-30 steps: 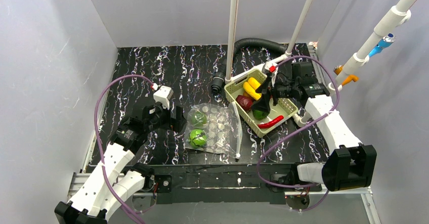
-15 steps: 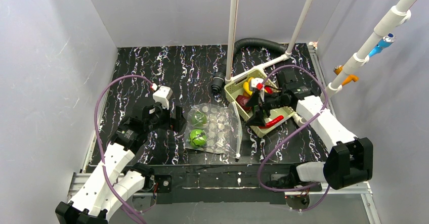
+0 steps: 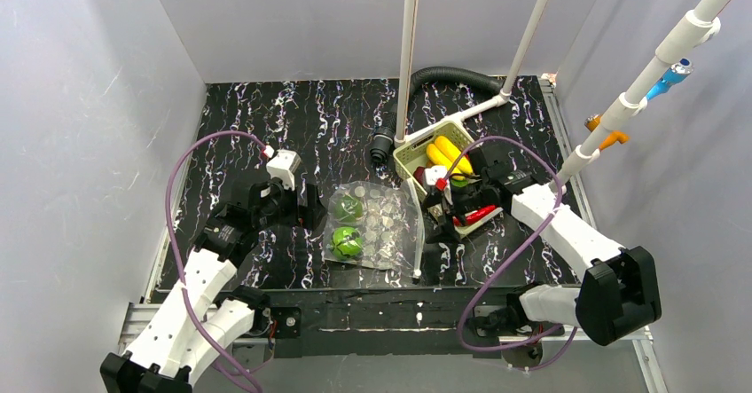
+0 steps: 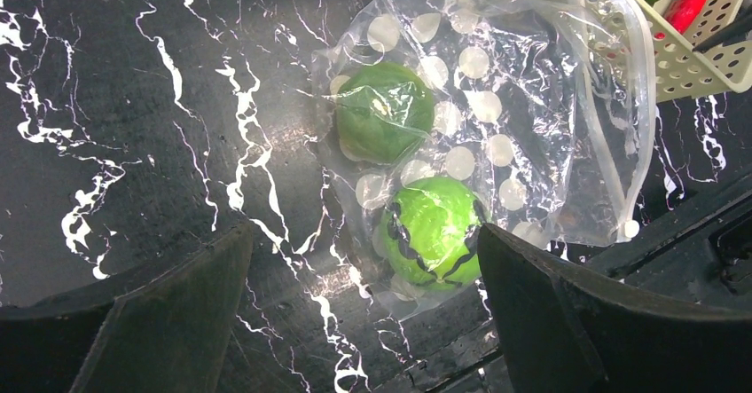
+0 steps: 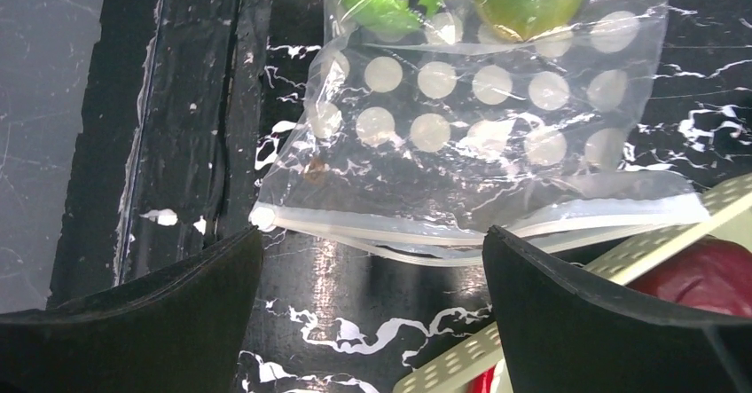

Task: Open the zip-top bag and remove the fake food
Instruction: Pick up the fake fruit from the zipper food storage bag.

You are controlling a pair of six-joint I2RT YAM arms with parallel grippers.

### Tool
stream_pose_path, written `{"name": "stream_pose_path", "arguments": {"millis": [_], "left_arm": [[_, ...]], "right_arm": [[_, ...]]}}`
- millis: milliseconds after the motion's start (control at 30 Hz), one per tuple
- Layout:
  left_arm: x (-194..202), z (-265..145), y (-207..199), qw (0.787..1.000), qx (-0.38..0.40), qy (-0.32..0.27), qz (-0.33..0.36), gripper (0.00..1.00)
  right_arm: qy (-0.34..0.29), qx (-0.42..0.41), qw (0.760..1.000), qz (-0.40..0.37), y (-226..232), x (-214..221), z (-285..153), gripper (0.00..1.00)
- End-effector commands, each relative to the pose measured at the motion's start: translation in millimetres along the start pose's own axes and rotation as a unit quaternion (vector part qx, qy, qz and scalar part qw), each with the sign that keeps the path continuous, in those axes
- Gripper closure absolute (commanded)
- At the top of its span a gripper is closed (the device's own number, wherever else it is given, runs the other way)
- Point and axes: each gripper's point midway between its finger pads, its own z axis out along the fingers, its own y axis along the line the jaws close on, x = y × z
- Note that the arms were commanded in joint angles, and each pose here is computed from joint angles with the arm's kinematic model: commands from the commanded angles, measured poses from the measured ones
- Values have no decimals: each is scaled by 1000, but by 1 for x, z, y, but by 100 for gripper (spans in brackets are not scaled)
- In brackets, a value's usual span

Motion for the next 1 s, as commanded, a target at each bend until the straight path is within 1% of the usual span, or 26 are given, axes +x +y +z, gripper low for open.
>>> {"name": "stream_pose_path", "arguments": {"millis": [0,233,633,967], "left_arm": [[1,3,-3,1000,16,2,-19,2],[2,6,-1,999,17,8,-35,2],[4,8,-7,999,38,13,-37,2],[5,9,-8,998,40,19,-39,2]], "right_arm": [[-4,2,999,-49,2,-2,3,2],[-1,-9,998,-57,8,3,12,2],[13,-8,997,-80,12,15,16,1],[28,-17,995,-89,15,23,25,4]]}}
